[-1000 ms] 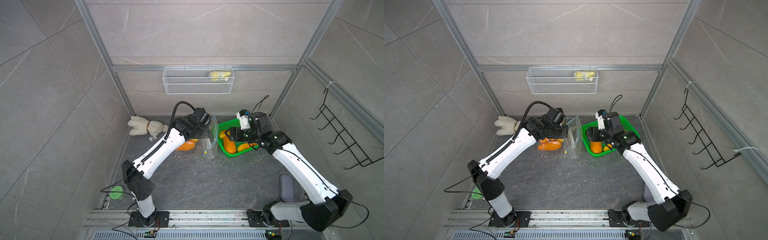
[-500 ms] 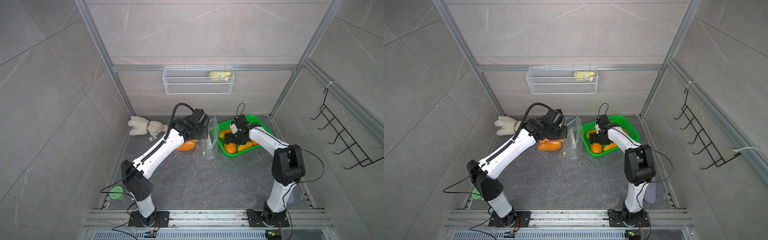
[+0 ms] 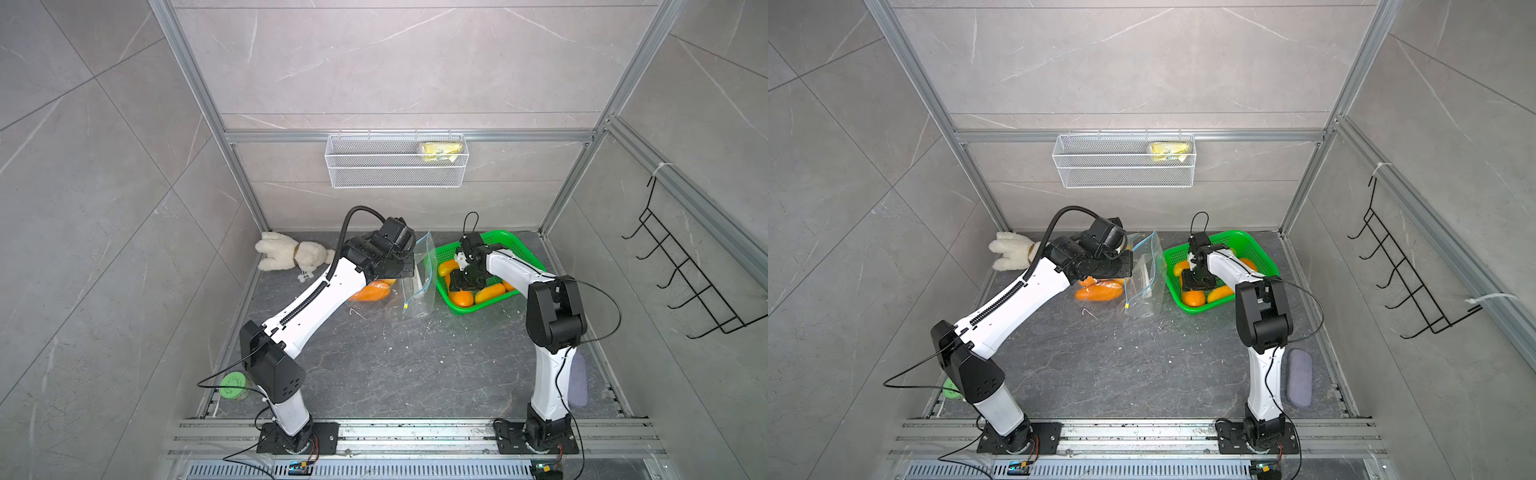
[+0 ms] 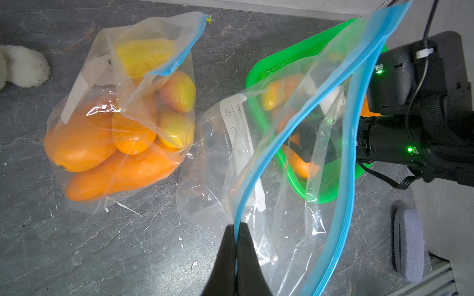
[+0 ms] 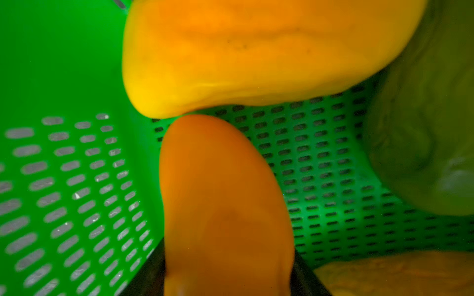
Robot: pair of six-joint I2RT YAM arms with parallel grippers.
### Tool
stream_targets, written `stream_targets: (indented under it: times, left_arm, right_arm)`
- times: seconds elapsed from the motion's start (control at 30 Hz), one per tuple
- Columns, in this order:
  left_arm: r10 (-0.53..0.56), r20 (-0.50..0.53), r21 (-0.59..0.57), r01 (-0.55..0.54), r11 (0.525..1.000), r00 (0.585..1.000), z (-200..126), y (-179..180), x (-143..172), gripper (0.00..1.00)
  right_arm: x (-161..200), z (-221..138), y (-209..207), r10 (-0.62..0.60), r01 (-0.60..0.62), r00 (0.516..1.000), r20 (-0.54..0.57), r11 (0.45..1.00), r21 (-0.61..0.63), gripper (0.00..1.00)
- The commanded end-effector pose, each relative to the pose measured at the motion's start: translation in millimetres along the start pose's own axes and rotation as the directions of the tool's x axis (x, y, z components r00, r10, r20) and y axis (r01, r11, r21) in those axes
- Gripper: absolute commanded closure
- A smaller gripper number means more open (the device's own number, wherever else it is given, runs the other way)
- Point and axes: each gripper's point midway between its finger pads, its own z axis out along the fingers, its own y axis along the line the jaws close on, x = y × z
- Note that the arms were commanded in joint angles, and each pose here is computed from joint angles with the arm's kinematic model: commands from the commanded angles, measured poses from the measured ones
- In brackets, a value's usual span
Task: Place the mango in a zip-top bag and seal the zipper
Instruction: Pick up the mango from the basket, then place the mango in the zipper food storage bag.
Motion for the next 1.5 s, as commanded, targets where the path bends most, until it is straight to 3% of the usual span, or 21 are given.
stream_targets:
  times: [0.0,0.1,0.17,0.27,0.43,0.53,0.67,0.83,1.03,1.27,1.33,1.4,1.47]
  left_arm:
    - [-0.011,0.048,0.059,0.008,0.998,0.999,-20,-7,-11,1.0]
    - [-0.016,0.048,0.07,0.012,0.997,0.999,-20,-9,-12,1.0]
    - [-0.019,0.048,0.074,0.015,0.997,0.999,-20,-10,-12,1.0]
    - [-0.024,0.045,0.082,0.02,0.996,0.999,-18,-11,-12,1.0]
    - [-0.031,0.045,0.087,0.027,0.996,0.999,-18,-11,-12,1.0]
    - [-0.038,0.048,0.088,0.034,0.996,0.998,-18,-10,-14,1.0]
    - [-0.044,0.052,0.096,0.039,0.995,0.998,-19,-11,-16,1.0]
    - [-0.052,0.058,0.103,0.046,0.994,0.997,-22,-10,-17,1.0]
    - [-0.066,0.06,0.11,0.059,0.992,0.996,-24,-8,-19,1.0]
    - [-0.09,0.067,0.13,0.081,0.988,0.994,-27,-5,-24,1.0]
    - [-0.101,0.067,0.147,0.091,0.985,0.993,-29,-6,-27,1.0]
    - [-0.116,0.073,0.167,0.102,0.981,0.991,-33,-7,-33,1.0]
    - [-0.129,0.083,0.19,0.112,0.975,0.988,-40,-9,-41,1.0]
  right_arm:
    - [-13,-47,9,0.008,-0.002,0.991,0.134,0.999,-0.043,0.61]
    - [-19,-97,21,0.038,-0.007,0.959,0.281,0.994,-0.113,0.7]
    - [-23,-141,33,0.079,0.002,0.904,0.42,0.982,-0.19,0.76]
    - [-31,-217,58,0.176,0.077,0.741,0.649,0.936,-0.342,0.82]
    - [-24,-296,108,0.333,0.243,0.529,0.781,0.822,-0.515,0.89]
    - [-19,-317,140,0.373,0.316,0.438,0.818,0.787,-0.529,0.9]
    - [-28,-313,175,0.422,0.36,0.374,0.825,0.754,-0.549,0.88]
    - [-41,-293,168,0.488,0.304,0.261,0.833,0.777,-0.551,0.91]
    - [-37,-268,164,0.456,0.325,0.175,0.873,0.81,-0.488,0.9]
    - [-33,-252,169,0.357,0.353,0.11,0.928,0.858,-0.372,0.87]
    - [-33,-244,174,0.315,0.362,0.128,0.941,0.868,-0.34,0.77]
    - [-31,-240,176,0.285,0.366,0.155,0.946,0.873,-0.323,0.59]
    - [-30,-243,177,0.253,0.368,0.182,0.95,0.878,-0.305,0.52]
